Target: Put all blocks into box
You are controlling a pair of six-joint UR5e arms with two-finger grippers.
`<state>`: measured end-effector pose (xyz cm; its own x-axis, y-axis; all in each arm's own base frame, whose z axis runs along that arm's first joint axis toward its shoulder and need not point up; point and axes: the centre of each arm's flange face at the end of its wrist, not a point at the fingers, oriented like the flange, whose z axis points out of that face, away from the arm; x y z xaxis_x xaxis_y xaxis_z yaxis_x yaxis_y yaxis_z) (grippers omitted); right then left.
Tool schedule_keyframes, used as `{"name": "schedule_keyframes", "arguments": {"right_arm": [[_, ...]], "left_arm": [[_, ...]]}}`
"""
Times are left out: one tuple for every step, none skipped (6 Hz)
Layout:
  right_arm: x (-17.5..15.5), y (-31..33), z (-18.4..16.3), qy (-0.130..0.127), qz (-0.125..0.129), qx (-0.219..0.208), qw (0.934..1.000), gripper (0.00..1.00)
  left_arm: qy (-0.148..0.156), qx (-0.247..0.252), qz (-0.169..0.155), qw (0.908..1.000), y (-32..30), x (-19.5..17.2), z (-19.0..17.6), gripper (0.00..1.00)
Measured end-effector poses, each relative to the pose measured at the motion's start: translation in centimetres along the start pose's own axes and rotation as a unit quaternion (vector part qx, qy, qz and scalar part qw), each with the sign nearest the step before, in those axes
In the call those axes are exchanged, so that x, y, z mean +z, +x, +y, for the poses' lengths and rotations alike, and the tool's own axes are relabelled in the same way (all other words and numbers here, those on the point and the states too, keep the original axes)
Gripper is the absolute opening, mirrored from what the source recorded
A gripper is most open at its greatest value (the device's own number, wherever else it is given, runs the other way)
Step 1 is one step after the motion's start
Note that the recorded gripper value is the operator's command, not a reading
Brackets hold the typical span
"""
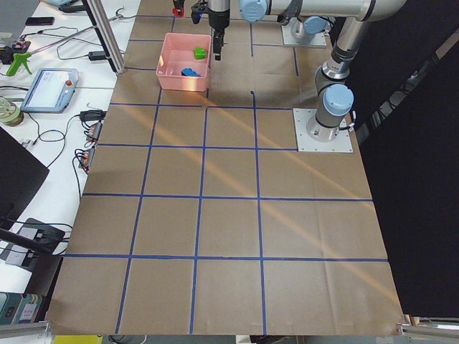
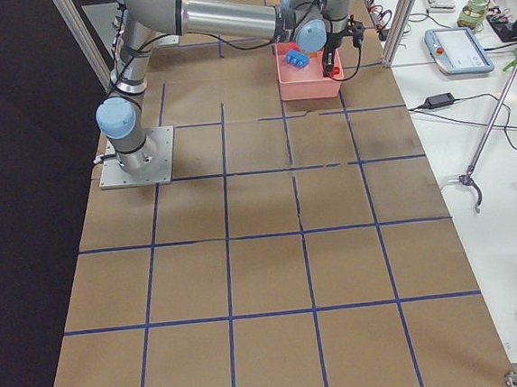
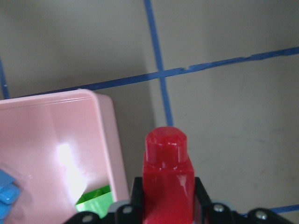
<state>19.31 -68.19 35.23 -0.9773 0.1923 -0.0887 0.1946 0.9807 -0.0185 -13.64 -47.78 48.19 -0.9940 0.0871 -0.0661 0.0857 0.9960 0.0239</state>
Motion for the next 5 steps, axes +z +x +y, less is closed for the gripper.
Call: {"name": "schedule_keyframes", "arguments": {"right_arm": [[1.9,-4.1,1.8,-0.017,-0.008,0.005,0.9998,0.11],[4.6,-6.4,2.9,-0.036,-0.005,0.002,0.9993,0.25],[7.2,-7.2,2.9,-0.049,-0.001,0.001,0.9988,0.63],[8.7,-7.4,2.5,-0.047,0.0,0.001,0.9989,0.99],[8.8,-7.5,2.2,-0.037,0.0,0.001,0.9993,0.99]], "left_arm": [[-0.013,0.0,0.002,0.9999,0.0,-0.4,1.0,0.99],[-0.013,0.0,0.005,0.9999,0.0,-1.2,1.9,0.99],[-0.006,-0.002,0.006,1.0,0.1,-2.0,2.7,0.99],[0.0,-0.005,0.007,1.0,0.0,-2.5,3.1,0.99],[0.015,-0.008,0.008,0.9998,-0.3,-2.6,2.6,0.99]]}}
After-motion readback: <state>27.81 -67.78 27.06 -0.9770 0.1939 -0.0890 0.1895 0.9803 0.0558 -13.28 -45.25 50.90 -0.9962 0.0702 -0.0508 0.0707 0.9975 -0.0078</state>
